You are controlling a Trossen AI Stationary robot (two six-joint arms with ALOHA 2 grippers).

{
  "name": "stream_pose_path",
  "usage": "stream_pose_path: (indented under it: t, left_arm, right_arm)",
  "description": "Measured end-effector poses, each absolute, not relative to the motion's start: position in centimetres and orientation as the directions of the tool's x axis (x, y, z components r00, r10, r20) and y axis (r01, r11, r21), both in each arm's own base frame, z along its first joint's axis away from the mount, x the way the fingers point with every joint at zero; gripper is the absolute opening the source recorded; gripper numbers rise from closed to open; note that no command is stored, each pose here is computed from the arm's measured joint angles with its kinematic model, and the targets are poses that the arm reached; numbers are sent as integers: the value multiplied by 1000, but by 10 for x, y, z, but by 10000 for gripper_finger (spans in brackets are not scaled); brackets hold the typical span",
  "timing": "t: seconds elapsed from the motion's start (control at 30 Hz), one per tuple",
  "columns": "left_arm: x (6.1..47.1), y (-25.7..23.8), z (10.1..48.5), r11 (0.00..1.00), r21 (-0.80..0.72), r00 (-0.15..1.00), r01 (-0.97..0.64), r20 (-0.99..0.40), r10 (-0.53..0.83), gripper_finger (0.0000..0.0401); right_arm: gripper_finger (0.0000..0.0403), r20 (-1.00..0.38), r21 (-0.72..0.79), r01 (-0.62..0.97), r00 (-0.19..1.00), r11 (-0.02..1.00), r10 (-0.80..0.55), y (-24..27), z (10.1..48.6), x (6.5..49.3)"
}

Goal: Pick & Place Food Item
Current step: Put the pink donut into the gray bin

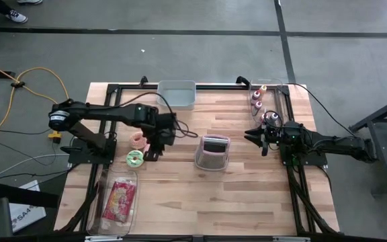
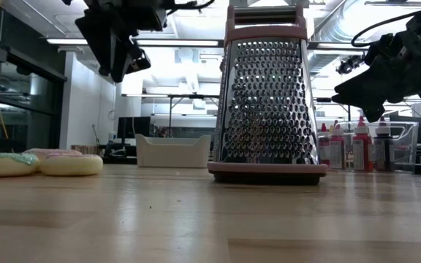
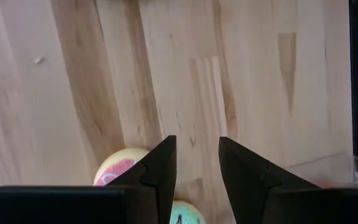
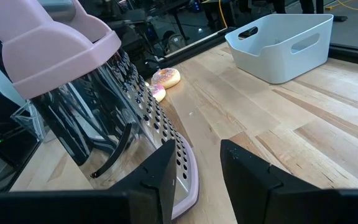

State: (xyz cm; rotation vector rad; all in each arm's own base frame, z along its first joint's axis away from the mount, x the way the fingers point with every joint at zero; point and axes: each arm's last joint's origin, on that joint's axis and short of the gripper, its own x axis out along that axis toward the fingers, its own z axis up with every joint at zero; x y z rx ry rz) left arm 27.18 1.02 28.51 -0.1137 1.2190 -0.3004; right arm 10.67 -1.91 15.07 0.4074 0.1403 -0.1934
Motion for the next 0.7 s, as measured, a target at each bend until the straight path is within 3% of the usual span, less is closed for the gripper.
stream_pose_path:
  t: [0.5,0.7]
  left_arm:
    - [238,33,309,980,-171,351,100,-916,-196,116]
    - [222,39,297,983,-175,336,58,-924,-184,116]
  right_arm:
    - [114,-174,379,214,972,900,-158,-19,151,107]
    - [114,-174,379,214,972,900,-158,-19,151,107]
